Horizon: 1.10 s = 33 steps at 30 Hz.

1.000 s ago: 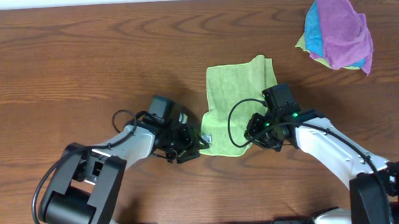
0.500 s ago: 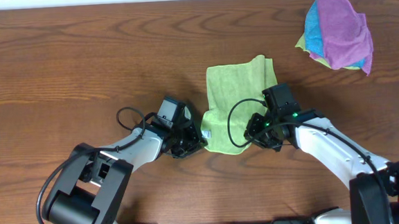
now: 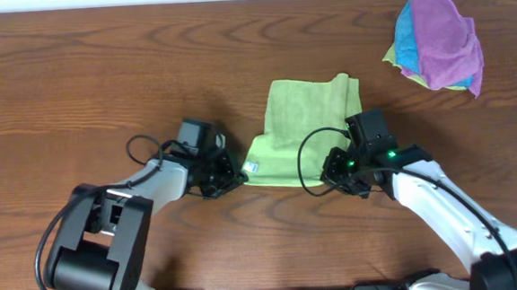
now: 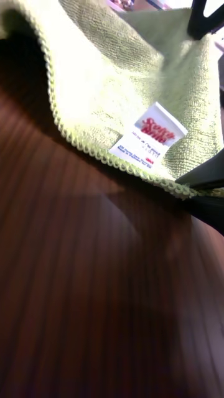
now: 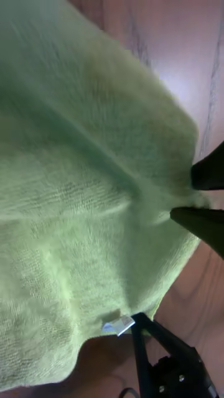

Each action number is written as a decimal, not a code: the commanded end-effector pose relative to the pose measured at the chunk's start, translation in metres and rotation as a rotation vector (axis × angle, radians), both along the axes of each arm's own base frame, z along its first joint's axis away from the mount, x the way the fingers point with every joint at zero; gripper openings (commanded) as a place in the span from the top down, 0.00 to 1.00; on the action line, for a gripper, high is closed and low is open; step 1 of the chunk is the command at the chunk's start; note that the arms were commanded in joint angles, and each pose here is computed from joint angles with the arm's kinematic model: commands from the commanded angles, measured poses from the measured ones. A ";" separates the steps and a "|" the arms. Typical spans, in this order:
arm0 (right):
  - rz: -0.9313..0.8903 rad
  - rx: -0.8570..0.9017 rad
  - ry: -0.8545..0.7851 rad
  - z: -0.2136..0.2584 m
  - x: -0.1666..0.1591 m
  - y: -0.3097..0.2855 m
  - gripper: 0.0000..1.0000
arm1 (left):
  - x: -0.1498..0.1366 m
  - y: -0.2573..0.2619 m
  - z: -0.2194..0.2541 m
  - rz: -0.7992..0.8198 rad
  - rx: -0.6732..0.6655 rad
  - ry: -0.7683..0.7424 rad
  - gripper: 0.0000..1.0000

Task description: Fold the cloth

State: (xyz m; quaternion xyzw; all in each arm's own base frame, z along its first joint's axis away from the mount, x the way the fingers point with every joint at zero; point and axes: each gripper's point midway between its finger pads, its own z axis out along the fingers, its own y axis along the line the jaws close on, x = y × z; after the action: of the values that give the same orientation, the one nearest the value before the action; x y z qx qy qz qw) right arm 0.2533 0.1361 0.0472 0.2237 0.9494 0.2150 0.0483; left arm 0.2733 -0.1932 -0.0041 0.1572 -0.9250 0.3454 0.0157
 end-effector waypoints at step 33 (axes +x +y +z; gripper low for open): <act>-0.080 -0.244 0.081 0.001 -0.048 -0.055 0.46 | -0.010 0.024 -0.015 -0.031 0.065 0.022 0.94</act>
State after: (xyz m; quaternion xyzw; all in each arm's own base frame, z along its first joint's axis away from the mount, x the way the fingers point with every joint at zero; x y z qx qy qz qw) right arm 0.2087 0.0876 0.0564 0.2456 0.9630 0.1009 0.0458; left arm 0.2698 -0.1814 -0.0042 0.1399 -0.9268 0.3477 0.0213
